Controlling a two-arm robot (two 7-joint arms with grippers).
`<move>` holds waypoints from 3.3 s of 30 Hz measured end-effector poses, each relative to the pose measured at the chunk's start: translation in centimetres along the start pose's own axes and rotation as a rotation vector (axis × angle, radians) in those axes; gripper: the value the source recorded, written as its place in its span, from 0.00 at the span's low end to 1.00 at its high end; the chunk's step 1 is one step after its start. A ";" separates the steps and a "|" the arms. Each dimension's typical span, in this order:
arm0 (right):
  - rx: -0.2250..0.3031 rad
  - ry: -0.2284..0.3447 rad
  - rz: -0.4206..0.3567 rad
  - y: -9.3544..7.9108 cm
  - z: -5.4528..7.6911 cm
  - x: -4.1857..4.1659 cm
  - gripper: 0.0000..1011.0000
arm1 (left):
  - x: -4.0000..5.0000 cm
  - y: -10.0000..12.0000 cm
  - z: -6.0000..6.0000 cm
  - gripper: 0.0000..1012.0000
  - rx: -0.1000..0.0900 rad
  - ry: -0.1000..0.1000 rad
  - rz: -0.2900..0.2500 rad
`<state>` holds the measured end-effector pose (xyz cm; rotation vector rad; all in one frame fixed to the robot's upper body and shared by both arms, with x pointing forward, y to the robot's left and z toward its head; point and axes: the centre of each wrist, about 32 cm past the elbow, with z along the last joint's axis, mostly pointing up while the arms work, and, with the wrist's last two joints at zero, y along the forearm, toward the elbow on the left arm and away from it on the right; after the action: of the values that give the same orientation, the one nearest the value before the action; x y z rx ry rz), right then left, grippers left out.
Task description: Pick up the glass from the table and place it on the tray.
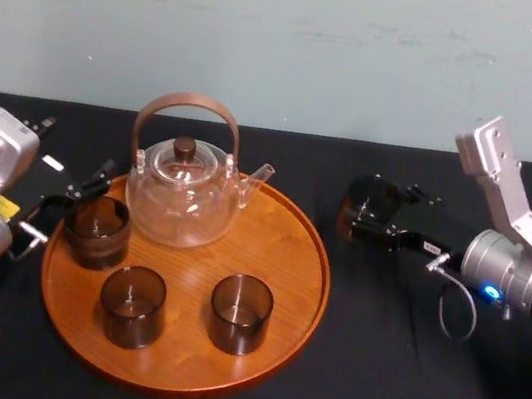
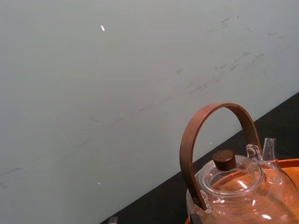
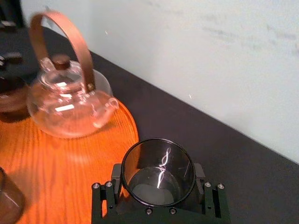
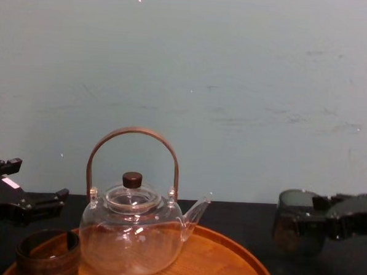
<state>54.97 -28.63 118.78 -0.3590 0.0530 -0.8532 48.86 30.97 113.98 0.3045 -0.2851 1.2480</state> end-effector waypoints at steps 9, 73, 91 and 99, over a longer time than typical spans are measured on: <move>0.060 -0.055 0.067 -0.2 2.2 -0.70 0.90 | 0.00 0.0 0.0 0.99 0.000 0.000 0.000; -0.020 -0.089 0.217 6.3 -1.6 -3.52 0.90 | 0.00 0.0 0.0 0.99 0.000 0.000 0.000; -0.022 -0.090 0.215 6.3 -1.6 -3.55 0.95 | 0.00 0.0 0.0 0.99 0.000 0.000 0.000; -0.022 -0.089 0.216 6.2 -1.6 -3.54 0.99 | 0.00 0.0 0.0 0.99 0.000 0.000 0.000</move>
<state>56.88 -22.70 114.86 -0.4039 0.0183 -0.6234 48.86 30.97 113.98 0.3044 -0.2850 1.2480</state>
